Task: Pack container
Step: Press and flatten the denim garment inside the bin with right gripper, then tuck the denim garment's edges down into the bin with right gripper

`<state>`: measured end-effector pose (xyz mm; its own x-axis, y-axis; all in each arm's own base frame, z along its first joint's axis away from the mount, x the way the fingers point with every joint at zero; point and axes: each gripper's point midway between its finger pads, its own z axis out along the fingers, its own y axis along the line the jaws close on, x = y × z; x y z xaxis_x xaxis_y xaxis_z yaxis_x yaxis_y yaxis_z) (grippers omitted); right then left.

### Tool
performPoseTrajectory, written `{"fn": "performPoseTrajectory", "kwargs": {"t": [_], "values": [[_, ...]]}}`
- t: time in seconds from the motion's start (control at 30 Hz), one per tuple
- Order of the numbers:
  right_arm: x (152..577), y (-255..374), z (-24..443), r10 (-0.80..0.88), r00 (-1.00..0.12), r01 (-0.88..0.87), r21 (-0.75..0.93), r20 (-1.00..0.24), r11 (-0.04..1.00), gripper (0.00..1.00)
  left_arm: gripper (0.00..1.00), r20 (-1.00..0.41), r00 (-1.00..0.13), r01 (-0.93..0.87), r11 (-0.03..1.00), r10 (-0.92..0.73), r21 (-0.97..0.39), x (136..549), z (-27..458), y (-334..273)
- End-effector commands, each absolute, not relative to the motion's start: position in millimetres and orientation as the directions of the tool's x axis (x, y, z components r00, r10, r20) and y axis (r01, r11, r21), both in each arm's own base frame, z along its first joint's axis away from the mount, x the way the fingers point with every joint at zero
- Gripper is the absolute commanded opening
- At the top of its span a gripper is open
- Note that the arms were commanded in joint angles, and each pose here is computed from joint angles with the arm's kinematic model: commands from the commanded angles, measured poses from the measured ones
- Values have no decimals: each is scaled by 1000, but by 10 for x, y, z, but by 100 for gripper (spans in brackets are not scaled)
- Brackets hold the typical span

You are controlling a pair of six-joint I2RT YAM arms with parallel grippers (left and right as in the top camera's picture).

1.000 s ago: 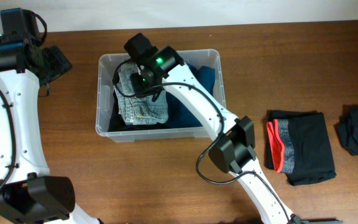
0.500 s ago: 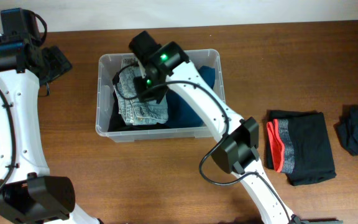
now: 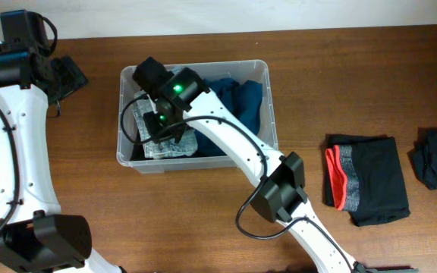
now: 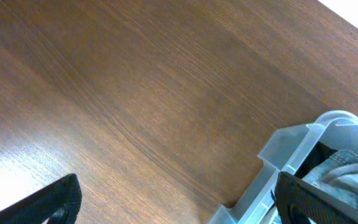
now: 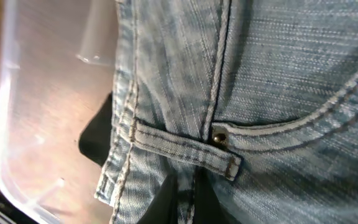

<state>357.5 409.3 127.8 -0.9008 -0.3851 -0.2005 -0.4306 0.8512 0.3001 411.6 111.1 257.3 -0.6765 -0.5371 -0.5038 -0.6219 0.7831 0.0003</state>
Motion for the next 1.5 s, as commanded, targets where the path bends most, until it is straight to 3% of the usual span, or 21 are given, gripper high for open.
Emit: {"fn": "performPoseTrajectory", "kwargs": {"t": [0.0,0.47,0.83,0.93,1.2,1.47], "values": [[3453,4254,999,-415,-897,-442,321,-151,838,5,99,-524,-655,-632,775,-544,-14,4085,2674,1127],[3602,4177,1069,-390,-902,-430,305,-185,850,4,99,-524,-655,-632,775,-544,-14,4085,2674,1127],[4303,3846,2200,-217,-848,-411,342,-484,845,8,99,-524,-655,-632,775,-544,-14,4085,2674,1127],[4556,3775,2312,-161,-825,-400,359,-542,844,9,100,-524,-655,-632,775,-544,-14,4085,2674,1127],[4984,3786,1961,-98,-820,-361,378,-564,853,9,99,-524,-655,-632,775,-544,-14,4085,2674,1127],[5009,3816,1186,-104,-880,-300,374,-463,877,8,99,-524,-656,-632,775,-544,-14,4086,2673,1127]]}}
